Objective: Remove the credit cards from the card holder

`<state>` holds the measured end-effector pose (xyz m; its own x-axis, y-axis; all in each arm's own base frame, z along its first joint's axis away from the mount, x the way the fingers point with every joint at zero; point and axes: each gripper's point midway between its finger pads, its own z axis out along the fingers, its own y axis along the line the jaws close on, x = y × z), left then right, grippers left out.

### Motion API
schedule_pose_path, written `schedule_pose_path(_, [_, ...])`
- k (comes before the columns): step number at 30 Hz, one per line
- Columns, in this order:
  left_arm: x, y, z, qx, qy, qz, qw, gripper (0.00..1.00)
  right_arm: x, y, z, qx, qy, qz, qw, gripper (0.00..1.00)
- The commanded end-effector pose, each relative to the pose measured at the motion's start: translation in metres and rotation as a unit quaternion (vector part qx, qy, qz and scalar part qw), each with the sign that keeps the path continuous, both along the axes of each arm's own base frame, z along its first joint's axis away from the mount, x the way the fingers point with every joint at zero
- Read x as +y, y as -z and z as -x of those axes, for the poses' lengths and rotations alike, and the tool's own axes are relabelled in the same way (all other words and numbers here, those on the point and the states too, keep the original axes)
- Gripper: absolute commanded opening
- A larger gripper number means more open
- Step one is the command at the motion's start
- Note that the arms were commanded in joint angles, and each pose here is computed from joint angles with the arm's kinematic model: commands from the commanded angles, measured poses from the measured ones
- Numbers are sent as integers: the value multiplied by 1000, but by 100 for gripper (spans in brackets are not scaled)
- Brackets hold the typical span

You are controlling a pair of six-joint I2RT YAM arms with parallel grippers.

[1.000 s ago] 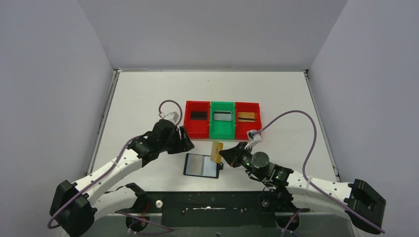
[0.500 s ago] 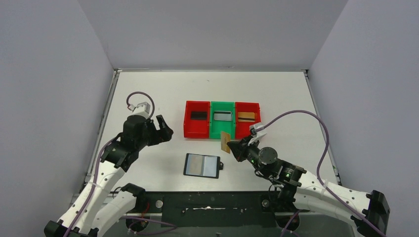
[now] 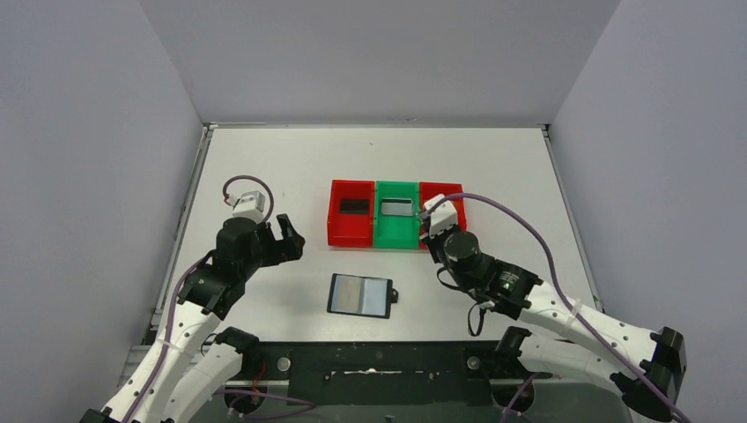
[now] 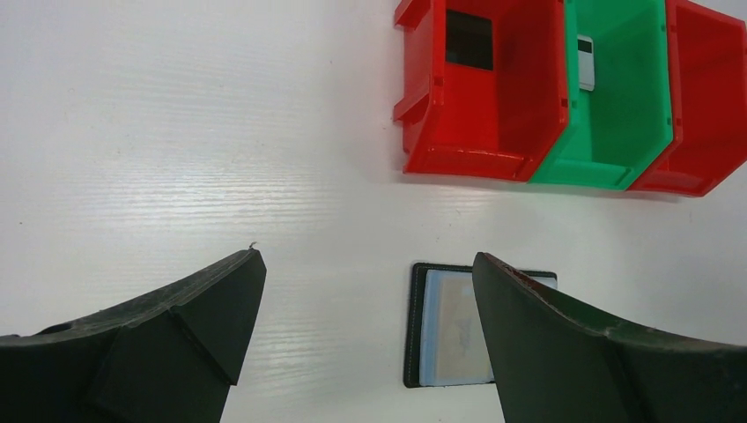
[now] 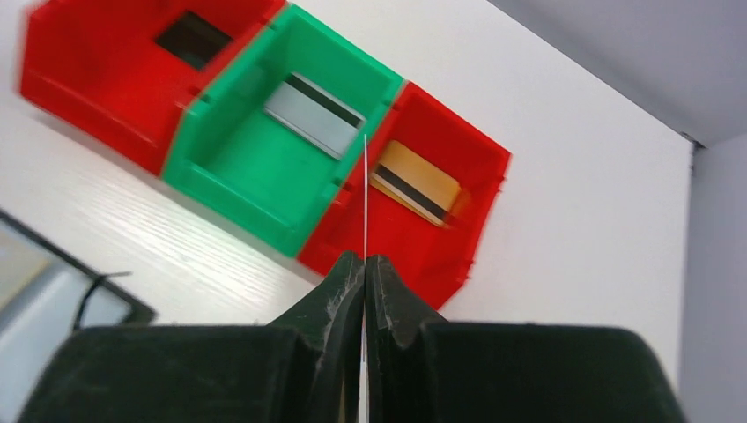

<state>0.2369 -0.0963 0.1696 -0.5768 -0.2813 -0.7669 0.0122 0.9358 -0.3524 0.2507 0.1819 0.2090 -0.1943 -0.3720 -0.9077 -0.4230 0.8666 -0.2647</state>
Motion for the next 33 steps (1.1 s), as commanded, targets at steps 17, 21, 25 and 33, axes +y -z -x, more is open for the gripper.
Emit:
schedule_pose_path(17, [-5, -21, -8, -50, 14, 14, 999, 91, -64, 15, -55, 49, -90, 279, 955, 0])
schedule_pose_path(21, [-5, -21, -8, -50, 12, 14, 999, 91, -59, 23, -58, 48, -143, 313, 938, 0])
schedule_pose_path(25, [-4, -22, -7, -52, 12, 14, 998, 91, -49, 27, -67, 40, -190, 331, 923, 0])
schedule_pose_path(33, [-1, -24, -7, -57, 4, 14, 998, 91, -49, 45, -100, 47, -217, 380, 898, 0])
